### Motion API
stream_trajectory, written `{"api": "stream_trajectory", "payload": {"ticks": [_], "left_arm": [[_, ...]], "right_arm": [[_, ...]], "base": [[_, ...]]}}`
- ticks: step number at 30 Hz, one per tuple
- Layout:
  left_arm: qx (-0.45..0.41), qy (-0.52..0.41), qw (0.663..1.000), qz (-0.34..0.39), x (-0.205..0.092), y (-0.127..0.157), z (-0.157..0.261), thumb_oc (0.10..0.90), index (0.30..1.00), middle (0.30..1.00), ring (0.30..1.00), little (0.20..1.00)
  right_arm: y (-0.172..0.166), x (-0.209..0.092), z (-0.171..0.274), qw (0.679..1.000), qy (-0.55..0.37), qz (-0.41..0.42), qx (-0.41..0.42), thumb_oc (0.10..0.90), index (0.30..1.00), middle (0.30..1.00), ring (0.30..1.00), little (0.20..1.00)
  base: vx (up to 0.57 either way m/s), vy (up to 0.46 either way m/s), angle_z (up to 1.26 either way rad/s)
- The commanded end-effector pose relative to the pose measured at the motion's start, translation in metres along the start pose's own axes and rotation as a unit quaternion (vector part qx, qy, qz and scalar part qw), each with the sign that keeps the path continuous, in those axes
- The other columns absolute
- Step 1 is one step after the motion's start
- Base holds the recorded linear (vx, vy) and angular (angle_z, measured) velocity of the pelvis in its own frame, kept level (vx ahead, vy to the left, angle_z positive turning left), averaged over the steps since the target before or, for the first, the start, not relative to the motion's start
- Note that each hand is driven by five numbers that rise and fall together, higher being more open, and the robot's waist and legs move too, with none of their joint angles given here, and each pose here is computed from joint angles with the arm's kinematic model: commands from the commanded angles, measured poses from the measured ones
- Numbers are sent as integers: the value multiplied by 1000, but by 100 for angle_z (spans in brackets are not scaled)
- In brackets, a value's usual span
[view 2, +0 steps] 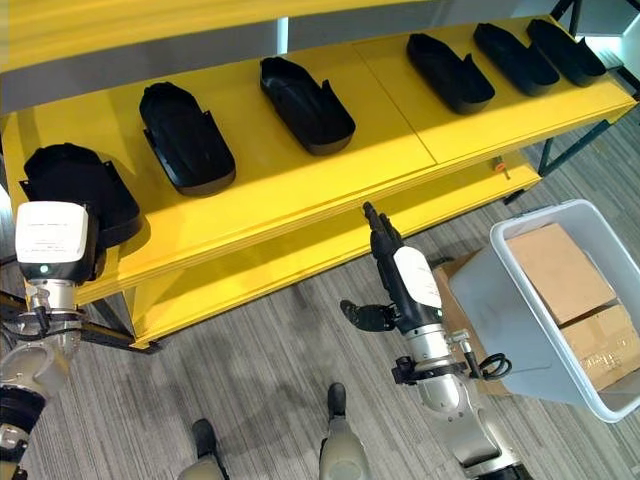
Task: Move parts from the plastic box to the shelf.
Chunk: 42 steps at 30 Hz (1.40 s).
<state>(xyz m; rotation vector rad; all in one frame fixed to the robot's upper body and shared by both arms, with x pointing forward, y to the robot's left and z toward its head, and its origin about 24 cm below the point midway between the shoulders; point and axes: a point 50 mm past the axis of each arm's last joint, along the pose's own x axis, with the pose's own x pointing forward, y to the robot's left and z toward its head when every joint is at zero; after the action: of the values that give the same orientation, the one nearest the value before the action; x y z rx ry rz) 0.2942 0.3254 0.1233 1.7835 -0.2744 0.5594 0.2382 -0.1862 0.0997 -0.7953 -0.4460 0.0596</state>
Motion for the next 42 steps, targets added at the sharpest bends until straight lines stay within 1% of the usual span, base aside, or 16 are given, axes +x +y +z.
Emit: {"api": "stream_trajectory", "payload": {"ticks": [1, 10, 15, 16, 23, 27, 29, 33, 41, 42], "left_arm": [[41, 40, 998, -10, 14, 12, -37, 400, 300, 300, 300, 300], [69, 45, 996, -18, 19, 16, -52, 400, 300, 300, 300, 300], [84, 52, 994, -34, 16, 14, -61, 400, 300, 300, 300, 300], [86, 42, 995, -25, 20, 20, -59, 400, 300, 300, 300, 300], [101, 40, 993, -35, 20, 20, -65, 400, 300, 300, 300, 300], [114, 22, 993, -36, 26, 22, -63, 400, 300, 300, 300, 300], [127, -3, 991, -33, 31, 26, -60, 400, 300, 300, 300, 300], [159, -22, 986, -49, 34, 27, -63, 400, 300, 300, 300, 300], [155, -28, 986, -46, 36, 28, -60, 400, 300, 300, 300, 300], [155, -28, 986, -46, 36, 28, -61, 406, 308, 308, 308, 308]], "right_arm": [[-35, 22, 40, 988, -129, -81, 19, 900, 1000, 1000, 1000, 1000], [-36, 21, 42, 988, -135, -78, 19, 900, 1000, 1000, 1000, 1000], [-37, 21, 43, 987, -138, -79, 20, 900, 1000, 1000, 1000, 1000], [-39, 21, 42, 987, -136, -84, 14, 900, 1000, 1000, 1000, 1000], [-40, 21, 42, 987, -138, -86, 12, 900, 1000, 1000, 1000, 1000], [-41, 20, 43, 986, -145, -87, 8, 900, 1000, 1000, 1000, 1000], [-44, 21, 43, 985, -146, -90, 3, 900, 1000, 1000, 1000, 1000], [-44, 21, 43, 984, -150, -92, 2, 900, 1000, 1000, 1000, 1000], [-48, 20, 43, 984, -150, -97, -6, 900, 1000, 1000, 1000, 1000], [-48, 20, 42, 984, -150, -99, -5, 900, 1000, 1000, 1000, 1000]], "base": [[0, 0, 0], [0, 0, 0], [0, 0, 0], [0, 0, 0], [0, 0, 0], [-6, 6, 2], [0, 0, 0], [0, 0, 0], [0, 0, 0], [0, 0, 0]]}}
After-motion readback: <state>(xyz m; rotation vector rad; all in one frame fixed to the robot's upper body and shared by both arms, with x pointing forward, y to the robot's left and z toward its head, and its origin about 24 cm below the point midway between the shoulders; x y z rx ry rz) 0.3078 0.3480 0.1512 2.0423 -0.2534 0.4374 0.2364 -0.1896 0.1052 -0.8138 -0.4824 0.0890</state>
